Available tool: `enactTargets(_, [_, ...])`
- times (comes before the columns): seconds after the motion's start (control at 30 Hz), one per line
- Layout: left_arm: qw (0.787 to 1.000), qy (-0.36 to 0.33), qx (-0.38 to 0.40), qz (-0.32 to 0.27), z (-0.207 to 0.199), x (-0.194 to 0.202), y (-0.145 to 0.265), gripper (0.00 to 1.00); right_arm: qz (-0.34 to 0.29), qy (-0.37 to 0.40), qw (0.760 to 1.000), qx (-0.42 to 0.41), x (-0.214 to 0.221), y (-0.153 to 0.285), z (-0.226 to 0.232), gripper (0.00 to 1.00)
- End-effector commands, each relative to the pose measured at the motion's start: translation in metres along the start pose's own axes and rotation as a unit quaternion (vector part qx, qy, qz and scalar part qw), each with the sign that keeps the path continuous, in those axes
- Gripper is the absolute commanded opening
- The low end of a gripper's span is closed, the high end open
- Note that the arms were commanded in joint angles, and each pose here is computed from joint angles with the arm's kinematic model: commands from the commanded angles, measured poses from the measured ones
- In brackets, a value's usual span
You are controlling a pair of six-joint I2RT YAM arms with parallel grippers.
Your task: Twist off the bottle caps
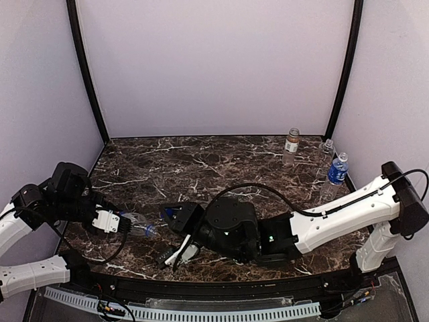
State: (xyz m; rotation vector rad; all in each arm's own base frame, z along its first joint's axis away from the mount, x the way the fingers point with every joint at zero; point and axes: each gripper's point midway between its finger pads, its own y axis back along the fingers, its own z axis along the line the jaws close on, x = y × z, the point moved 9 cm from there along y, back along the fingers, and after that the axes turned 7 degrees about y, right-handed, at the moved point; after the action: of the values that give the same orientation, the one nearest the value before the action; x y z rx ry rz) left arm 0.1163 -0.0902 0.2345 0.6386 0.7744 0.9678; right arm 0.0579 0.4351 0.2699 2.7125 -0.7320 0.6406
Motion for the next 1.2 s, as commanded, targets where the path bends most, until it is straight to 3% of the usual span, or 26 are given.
enactTargets(0.0, [0.997,0.051,-0.053,0.007,0.011,0.001,0.001,0.26,0.039,-0.257,0.964,-0.05,0.036,-0.006,-0.026,0.0])
enactTargets(0.1, [0.987,0.108,-0.12,-0.009,0.025,-0.001,0.003,0.27,0.094,-0.444,0.885,-0.105,0.071,-0.012,-0.014,0.0])
enactTargets(0.17, [0.975,0.153,-0.16,-0.016,0.034,0.001,0.005,0.28,0.107,-0.543,0.818,-0.155,0.084,-0.011,0.002,0.0])
enactTargets(0.3, [0.93,0.278,-0.231,-0.064,0.05,0.004,0.016,0.3,0.137,-0.703,0.631,-0.298,0.093,-0.016,0.049,0.0])
enactTargets(0.4, [0.882,0.382,-0.235,-0.146,0.053,0.001,0.027,0.31,0.195,-0.74,0.53,-0.365,0.085,-0.022,0.084,0.0])
enactTargets(0.53, [0.826,0.476,-0.194,-0.233,0.046,-0.001,0.03,0.32,0.267,-0.747,0.427,-0.434,0.067,-0.024,0.128,0.0])
enactTargets(0.7, [0.762,0.544,-0.172,-0.307,0.032,0.007,0.015,0.33,0.333,-0.734,0.356,-0.472,0.058,-0.018,0.174,0.0])
enactTargets(0.83, [0.732,0.574,-0.165,-0.328,0.023,0.015,0.001,0.34,0.367,-0.723,0.332,-0.482,0.058,-0.012,0.199,0.0])
enactTargets(1.07, [0.726,0.57,-0.184,-0.338,0.018,0.022,-0.001,0.35,0.404,-0.699,0.314,-0.499,0.052,-0.002,0.226,0.02])
enactTargets(1.17, [0.731,0.562,-0.172,-0.347,0.015,0.021,-0.003,0.35,0.41,-0.694,0.315,-0.501,0.052,-0.004,0.229,0.44])
